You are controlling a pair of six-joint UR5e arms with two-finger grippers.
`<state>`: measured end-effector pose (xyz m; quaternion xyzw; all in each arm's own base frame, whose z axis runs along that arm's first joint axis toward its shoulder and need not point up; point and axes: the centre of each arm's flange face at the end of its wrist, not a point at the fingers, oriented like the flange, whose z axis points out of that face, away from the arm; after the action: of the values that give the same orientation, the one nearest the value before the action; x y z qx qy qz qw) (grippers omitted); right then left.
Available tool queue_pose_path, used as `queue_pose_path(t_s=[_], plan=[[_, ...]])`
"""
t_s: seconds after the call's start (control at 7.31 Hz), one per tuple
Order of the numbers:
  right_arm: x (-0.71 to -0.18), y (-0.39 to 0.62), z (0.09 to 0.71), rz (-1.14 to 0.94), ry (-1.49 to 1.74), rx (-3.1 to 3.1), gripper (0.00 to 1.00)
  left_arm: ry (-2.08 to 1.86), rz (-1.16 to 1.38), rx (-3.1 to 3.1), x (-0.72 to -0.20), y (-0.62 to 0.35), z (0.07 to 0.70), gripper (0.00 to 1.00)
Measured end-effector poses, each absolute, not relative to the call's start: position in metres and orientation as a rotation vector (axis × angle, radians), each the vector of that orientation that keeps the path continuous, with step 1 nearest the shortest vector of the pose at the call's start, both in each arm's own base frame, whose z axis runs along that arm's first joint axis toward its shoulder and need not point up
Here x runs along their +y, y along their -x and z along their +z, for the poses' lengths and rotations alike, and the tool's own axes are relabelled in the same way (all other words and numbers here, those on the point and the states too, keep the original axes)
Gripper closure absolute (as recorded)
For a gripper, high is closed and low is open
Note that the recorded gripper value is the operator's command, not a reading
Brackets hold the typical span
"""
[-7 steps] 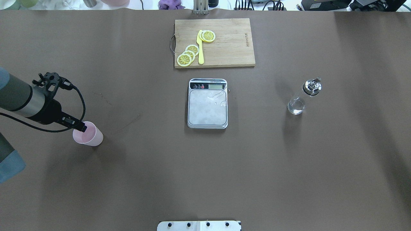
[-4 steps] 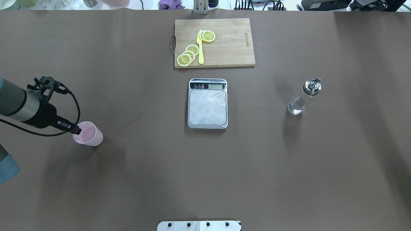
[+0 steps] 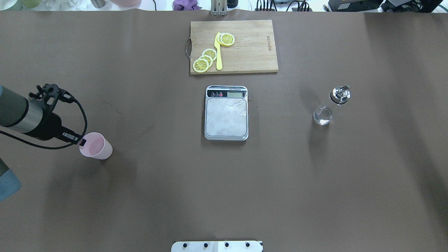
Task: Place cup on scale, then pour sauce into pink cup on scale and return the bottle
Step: 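Close the left gripper on the pink cup's rim, then lift and carry the pink cup with the left gripper toward the scale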
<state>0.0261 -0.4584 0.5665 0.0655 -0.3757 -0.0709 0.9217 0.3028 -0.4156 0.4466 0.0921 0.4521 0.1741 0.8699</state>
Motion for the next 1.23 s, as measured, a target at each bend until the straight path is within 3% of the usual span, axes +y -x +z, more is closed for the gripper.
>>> queue_pose_path(t_s=[0.14, 1.23], plan=[[-0.458, -0.026, 0.567, -0.145, -0.134, -0.772, 0.00, -0.193, 0.364, 0.946, -0.416, -0.303, 0.446, 1.00], [-0.457, -0.026, 0.569, -0.143, -0.128, -0.773, 0.00, -0.241, 0.350, 0.959, -0.418, -0.302, 0.421, 1.00]])
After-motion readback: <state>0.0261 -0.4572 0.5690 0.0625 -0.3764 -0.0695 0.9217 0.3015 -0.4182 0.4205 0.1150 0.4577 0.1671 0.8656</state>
